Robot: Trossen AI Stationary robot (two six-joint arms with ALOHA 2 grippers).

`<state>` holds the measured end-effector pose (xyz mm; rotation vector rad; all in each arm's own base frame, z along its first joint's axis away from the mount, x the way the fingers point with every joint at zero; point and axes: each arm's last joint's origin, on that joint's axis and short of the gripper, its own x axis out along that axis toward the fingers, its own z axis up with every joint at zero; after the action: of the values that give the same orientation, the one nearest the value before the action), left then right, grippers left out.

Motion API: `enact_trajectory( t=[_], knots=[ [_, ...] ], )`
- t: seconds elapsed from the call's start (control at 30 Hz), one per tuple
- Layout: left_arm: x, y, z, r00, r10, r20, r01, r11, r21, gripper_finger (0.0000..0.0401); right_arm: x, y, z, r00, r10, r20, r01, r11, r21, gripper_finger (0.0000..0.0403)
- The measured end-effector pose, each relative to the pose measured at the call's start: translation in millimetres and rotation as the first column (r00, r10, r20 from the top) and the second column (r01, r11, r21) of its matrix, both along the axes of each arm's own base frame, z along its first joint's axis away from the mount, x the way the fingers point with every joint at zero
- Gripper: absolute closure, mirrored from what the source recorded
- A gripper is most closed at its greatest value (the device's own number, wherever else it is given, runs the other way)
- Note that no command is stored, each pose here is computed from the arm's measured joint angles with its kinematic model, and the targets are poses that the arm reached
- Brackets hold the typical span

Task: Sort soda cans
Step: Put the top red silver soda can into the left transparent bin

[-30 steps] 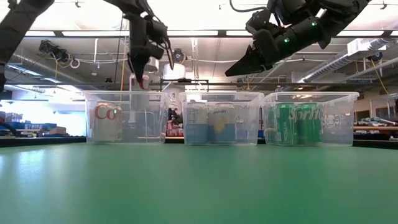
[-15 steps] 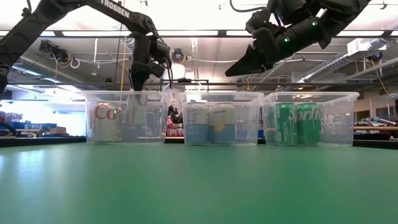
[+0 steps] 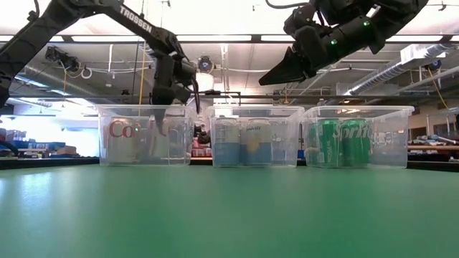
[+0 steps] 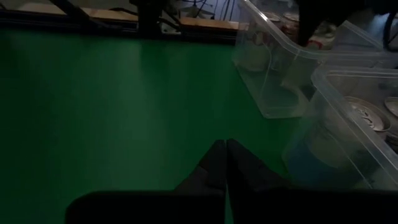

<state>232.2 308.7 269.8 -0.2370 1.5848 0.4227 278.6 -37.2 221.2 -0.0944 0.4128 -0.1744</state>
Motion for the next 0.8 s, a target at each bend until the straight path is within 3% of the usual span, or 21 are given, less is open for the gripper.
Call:
enact_trajectory(
  t=[0.2,0.6,0.8],
  knots=[
    [-2.0,0.3,-17.6,0.999,-0.009,-0.041,0.009,1.000,0.004,0.0111,0.0,0.0,0.0,1.000,0.000,0.000,0.000,1.000,0.000,0.0403],
    [-4.1,0.2,-20.2,0.998,0.018,-0.057,-0.017,1.000,0.011,0.0111,0.0,0.0,0.0,1.000,-0.002,0.001,0.002,1.000,0.003,0.0403],
    [-6.8,4.1,-20.5,0.989,0.073,-0.128,-0.061,0.993,0.098,0.0019,0.0,0.0,0.0,1.000,-0.002,0.001,0.002,1.000,0.002,0.0403]
  ],
)
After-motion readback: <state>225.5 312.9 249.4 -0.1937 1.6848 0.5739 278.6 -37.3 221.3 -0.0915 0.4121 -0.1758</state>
